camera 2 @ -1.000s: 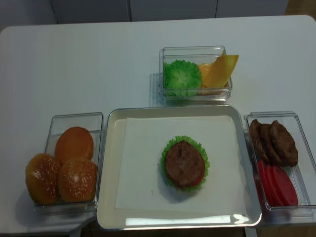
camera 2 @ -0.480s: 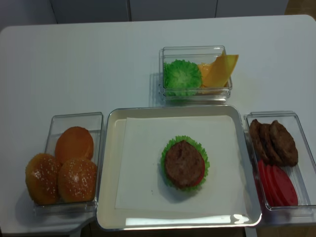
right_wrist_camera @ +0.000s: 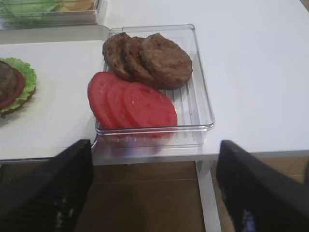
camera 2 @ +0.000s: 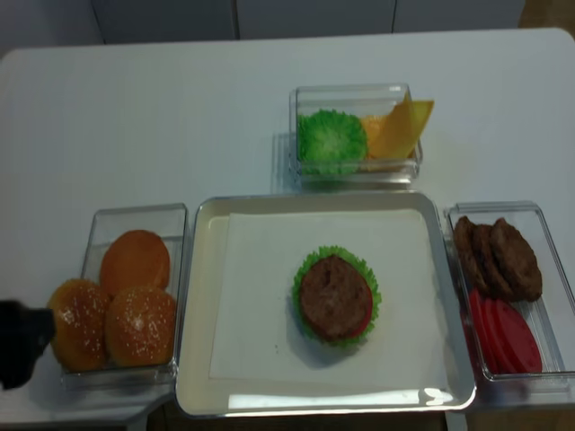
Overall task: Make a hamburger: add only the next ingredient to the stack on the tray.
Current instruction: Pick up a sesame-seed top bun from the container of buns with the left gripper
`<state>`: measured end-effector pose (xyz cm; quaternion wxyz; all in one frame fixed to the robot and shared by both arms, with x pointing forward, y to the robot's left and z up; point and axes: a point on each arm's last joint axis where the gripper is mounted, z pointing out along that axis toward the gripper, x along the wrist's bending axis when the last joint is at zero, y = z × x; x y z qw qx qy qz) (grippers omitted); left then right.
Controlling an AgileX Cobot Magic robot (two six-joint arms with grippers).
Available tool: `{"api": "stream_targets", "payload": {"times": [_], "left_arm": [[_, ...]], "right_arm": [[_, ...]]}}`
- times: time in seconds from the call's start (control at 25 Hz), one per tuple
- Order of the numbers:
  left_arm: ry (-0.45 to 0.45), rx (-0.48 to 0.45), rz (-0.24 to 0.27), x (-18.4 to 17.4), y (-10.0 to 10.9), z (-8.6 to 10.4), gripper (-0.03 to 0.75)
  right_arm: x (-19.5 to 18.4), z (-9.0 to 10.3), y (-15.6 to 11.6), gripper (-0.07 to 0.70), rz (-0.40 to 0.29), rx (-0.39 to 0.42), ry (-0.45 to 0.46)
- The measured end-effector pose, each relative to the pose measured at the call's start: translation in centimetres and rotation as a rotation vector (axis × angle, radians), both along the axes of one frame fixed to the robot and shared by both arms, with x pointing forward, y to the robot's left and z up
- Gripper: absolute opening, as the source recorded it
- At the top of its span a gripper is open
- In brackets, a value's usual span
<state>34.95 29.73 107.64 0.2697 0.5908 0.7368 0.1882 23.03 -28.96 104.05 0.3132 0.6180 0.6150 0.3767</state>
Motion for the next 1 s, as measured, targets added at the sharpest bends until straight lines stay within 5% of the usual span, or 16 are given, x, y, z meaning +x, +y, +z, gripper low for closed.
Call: {"api": "stream_targets", "payload": {"times": [0.32, 0.48, 0.88, 1.0], "left_arm": [[0.118, -0.037, 0.0, 5.1, -0.3, -0.6, 0.486], [0.165, -0.07, 0.041, 6.4, 0.6, -1.3, 0.486], [0.221, -0.09, -0.041, 8.3, 1.7, -3.0, 0.486], [0.241, -0.096, -0.029, 8.6, 2.1, -3.5, 0.486]], "right_arm": [[0.0, 0.0, 0.0, 0.608, 0.0, 0.0, 0.0], [0.0, 0.0, 0.0, 0.608, 0.0, 0.0, 0.0], [0.0, 0.0, 0.0, 0.608, -0.007, 0.006, -0.001], [0.0, 0.0, 0.0, 0.608, -0.007, 0.006, -0.001]]}}
